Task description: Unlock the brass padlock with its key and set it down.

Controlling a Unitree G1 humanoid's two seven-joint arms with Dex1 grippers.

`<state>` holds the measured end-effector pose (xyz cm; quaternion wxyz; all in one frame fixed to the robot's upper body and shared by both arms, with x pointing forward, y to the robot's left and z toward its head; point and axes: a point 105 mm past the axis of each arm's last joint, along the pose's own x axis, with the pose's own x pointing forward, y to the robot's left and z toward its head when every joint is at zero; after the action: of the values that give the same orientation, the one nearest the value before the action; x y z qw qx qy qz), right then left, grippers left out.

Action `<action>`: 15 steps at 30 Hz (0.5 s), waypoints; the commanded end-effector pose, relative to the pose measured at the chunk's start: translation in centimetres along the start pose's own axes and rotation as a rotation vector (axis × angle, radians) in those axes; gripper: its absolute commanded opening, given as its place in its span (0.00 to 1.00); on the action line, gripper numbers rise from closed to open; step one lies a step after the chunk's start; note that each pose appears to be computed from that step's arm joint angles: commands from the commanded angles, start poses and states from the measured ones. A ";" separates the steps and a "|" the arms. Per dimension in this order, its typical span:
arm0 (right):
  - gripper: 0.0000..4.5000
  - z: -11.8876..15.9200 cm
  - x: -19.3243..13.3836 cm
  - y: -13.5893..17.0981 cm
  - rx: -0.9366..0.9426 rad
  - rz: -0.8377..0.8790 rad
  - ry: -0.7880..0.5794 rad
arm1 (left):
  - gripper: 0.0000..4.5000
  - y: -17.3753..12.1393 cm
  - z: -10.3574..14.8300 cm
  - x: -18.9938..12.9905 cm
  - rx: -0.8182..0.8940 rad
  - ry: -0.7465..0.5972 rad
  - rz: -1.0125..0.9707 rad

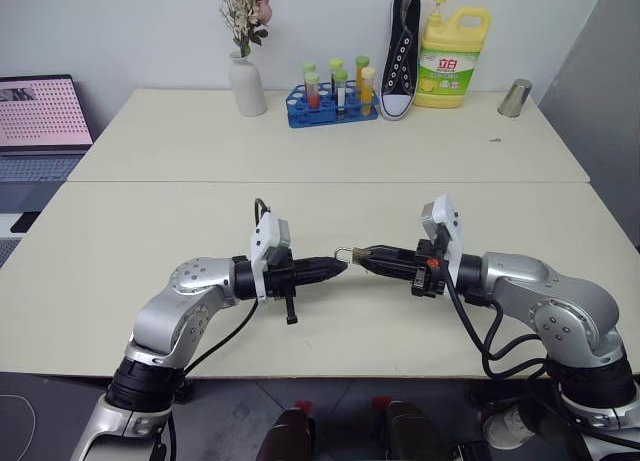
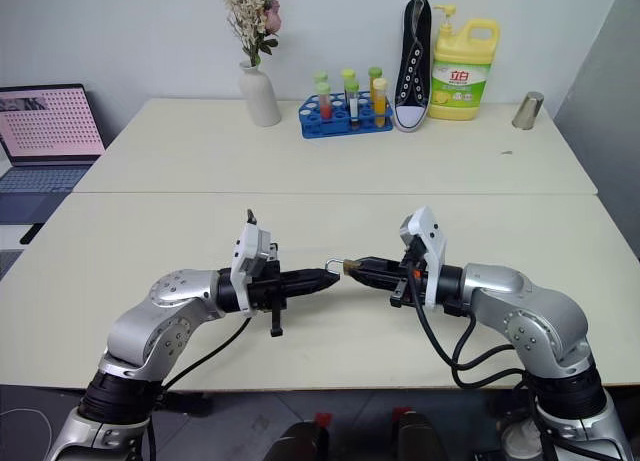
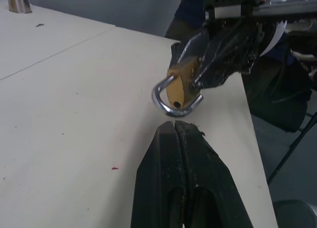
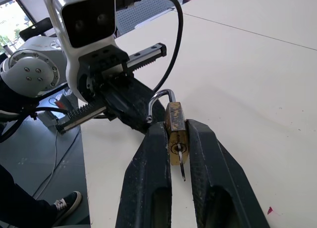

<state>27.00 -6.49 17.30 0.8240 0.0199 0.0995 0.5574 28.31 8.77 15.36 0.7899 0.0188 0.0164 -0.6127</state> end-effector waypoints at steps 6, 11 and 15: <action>0.03 0.4 -0.1 0.5 -0.019 0.020 -0.014 | 0.00 -1.1 2.7 0.4 -0.003 -0.090 -0.044; 0.03 0.2 -0.1 0.5 -0.014 0.016 -0.009 | 0.00 -1.6 3.3 0.2 -0.066 -0.118 -0.048; 0.03 0.1 -0.1 0.5 -0.013 0.023 -0.004 | 0.00 -1.0 3.2 0.2 -0.057 -0.108 -0.014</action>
<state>26.91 -6.58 17.00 0.8238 0.0220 0.1048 0.5567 27.34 8.08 17.56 0.7833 -0.0467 0.0122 -0.6197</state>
